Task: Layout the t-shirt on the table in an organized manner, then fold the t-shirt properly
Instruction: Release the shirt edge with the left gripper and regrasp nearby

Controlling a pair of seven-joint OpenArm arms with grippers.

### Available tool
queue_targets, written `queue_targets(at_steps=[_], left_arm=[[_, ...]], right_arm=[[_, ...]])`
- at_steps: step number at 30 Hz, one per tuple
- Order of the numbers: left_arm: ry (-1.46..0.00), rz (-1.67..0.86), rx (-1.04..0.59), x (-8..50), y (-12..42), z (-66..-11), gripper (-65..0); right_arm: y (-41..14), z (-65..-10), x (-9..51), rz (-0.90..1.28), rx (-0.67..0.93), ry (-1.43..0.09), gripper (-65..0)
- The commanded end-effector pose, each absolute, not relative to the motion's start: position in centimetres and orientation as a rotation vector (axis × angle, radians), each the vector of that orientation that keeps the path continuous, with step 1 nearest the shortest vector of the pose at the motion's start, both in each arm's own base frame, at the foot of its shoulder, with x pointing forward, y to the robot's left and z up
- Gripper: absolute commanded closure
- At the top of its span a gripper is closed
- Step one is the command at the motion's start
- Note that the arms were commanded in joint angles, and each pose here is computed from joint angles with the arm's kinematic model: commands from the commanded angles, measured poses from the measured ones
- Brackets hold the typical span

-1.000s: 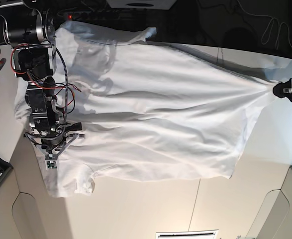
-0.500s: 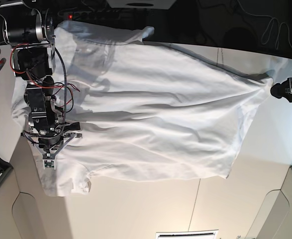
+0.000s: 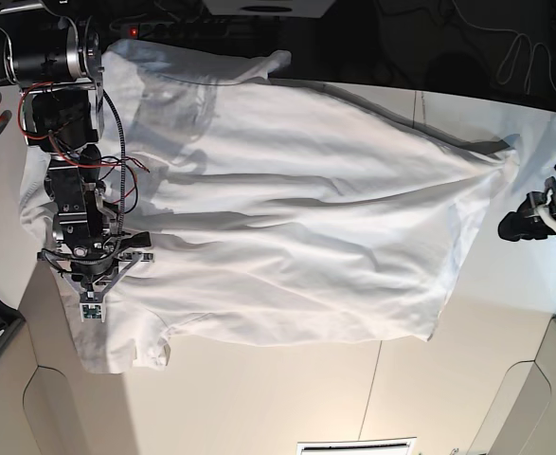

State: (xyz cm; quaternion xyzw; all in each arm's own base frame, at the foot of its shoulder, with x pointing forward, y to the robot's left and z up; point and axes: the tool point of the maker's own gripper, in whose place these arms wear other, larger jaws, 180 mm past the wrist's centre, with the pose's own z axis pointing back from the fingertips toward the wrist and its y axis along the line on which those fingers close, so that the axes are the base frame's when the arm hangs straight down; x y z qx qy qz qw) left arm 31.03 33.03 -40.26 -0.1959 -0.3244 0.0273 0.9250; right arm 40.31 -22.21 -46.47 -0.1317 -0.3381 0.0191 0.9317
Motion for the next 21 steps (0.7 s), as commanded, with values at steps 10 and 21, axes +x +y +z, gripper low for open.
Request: queue_targets(at_steps=[10, 21], left_arm=[[-0.698, 0.008, -0.369, 32.0, 31.4, -41.2, -28.6], [-0.643, -0.008, -0.339, 30.5, 31.6, -42.5, -25.1]], right_arm=[[-22.8, -46.6, 40.1, 0.037, -0.272, -0.658, 0.0], [-22.8, -46.6, 40.1, 0.037, -0.272, -0.658, 0.0]])
